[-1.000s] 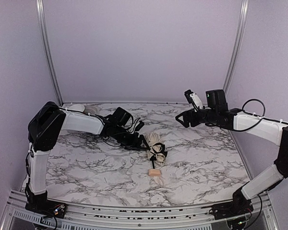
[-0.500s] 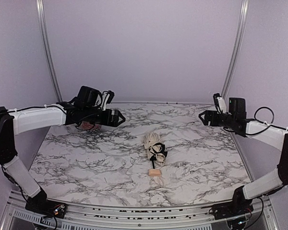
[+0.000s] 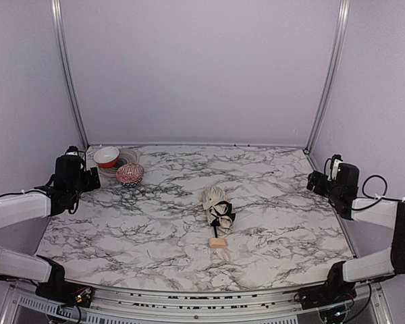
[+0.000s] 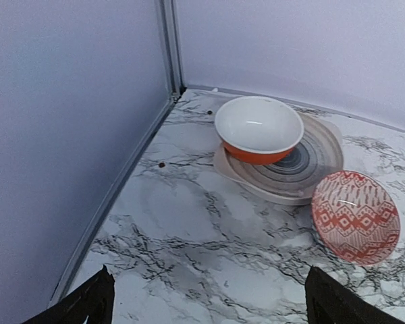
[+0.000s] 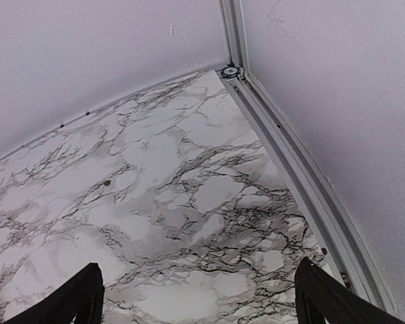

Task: Put away the umbrella

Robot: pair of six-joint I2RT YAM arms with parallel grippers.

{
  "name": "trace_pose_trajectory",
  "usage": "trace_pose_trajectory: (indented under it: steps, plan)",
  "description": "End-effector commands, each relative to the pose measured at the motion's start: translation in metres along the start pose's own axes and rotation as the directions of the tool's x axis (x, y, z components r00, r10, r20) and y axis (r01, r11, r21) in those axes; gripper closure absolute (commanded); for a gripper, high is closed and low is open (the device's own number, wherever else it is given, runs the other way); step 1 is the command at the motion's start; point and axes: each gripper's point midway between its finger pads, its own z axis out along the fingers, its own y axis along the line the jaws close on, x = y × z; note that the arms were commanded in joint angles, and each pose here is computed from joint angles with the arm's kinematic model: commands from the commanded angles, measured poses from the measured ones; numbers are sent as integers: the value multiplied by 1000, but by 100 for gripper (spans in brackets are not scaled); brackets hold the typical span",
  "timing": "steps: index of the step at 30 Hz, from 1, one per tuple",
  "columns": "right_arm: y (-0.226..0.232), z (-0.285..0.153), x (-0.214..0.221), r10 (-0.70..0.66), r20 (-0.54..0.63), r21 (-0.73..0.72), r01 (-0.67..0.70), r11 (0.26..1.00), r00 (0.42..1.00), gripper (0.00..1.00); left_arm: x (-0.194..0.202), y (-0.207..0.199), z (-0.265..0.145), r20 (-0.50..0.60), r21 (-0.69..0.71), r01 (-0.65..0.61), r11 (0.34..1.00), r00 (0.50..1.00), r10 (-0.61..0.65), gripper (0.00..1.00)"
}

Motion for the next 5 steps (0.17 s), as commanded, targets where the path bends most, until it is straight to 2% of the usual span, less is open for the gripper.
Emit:
trace_pose_trajectory:
  steps: [1,5]
  plan:
    - [-24,0,-21,45,129,134,-62,989,991,5,-16,44,-1,125,-204,45,978,992,-19,1]
    - [-31,4,-13,29,114,166,-47,985,993,5,-2,56,7,119,-242,41,969,993,-12,1]
